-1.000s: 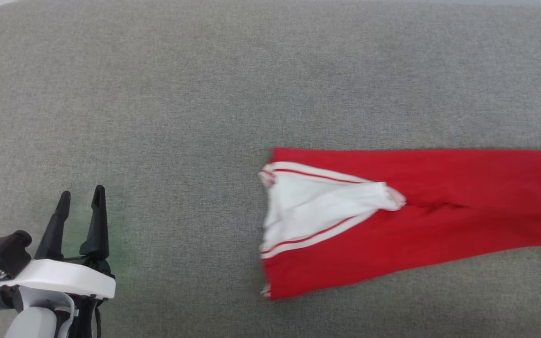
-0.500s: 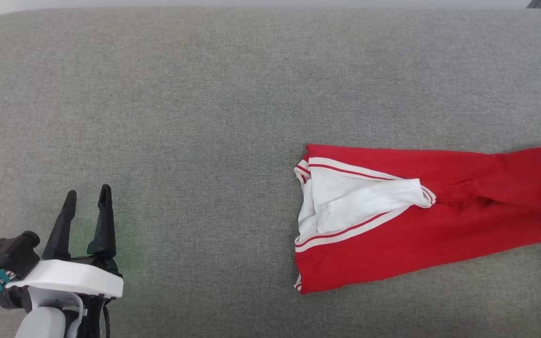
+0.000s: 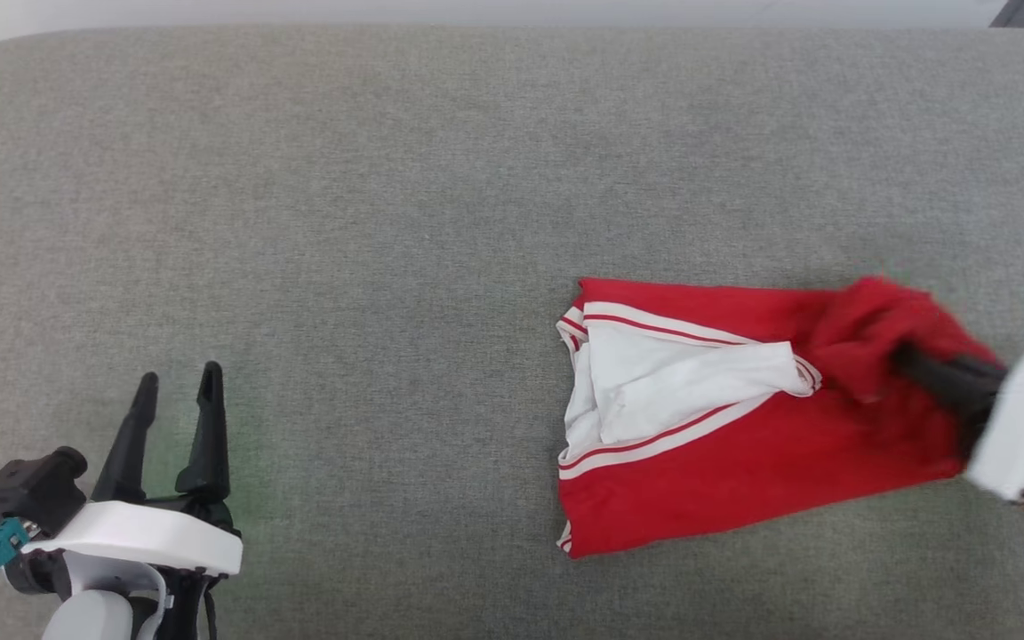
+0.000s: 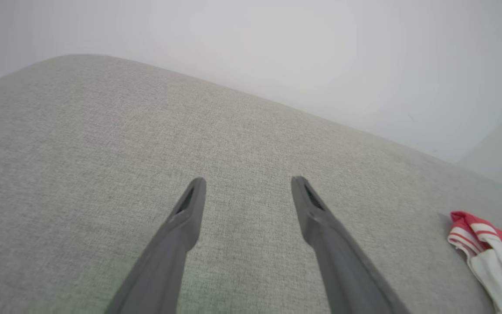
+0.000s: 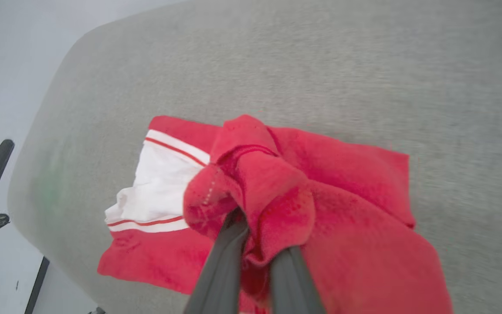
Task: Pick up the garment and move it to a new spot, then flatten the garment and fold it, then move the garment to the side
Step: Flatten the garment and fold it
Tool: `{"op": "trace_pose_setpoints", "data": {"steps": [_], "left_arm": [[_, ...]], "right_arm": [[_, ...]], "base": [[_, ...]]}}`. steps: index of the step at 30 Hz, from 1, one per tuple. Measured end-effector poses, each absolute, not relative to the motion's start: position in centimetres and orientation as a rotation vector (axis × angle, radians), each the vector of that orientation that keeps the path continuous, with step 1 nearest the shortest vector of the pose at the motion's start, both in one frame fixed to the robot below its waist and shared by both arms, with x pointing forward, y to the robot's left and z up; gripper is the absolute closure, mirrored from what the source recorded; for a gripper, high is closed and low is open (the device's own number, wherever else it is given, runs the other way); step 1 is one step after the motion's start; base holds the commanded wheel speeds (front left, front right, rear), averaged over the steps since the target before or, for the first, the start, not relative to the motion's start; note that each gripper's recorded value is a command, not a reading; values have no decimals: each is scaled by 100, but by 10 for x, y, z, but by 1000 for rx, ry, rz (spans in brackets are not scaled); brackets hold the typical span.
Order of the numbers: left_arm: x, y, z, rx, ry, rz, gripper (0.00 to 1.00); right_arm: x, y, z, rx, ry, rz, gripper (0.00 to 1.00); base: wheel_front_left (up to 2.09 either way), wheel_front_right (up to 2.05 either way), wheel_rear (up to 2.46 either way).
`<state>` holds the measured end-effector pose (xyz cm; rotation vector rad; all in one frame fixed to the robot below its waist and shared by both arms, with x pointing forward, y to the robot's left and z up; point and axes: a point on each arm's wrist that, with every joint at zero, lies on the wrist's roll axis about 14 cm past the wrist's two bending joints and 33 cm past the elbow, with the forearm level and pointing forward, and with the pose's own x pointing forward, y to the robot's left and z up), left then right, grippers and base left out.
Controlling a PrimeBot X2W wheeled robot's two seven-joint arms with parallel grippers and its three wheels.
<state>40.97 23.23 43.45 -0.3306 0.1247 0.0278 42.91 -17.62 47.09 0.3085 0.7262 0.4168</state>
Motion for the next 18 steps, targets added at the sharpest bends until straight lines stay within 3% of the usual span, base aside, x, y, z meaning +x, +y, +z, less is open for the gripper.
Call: {"op": "trace_pose_setpoints", "data": {"steps": [6,15,16,17,18], "left_arm": [[403,235,434,-345,132,43,0],[393,245,439,-349,120,73,0],[392,247,440,-349,117,76,0],[391,248,441,-350,114,80,0],[391,249,442,-352,111,84,0]], "right_arm": [[426,-111,465,301,747,582,100],[421,-60,445,251,801,706,100],[420,-58,445,245,801,714,88],[420,-56,444,240,801,721,51],[420,-54,445,235,797,727,0]], "base": [[0,0,0],[0,0,0],[0,0,0],[0,0,0],[0,0,0]]}}
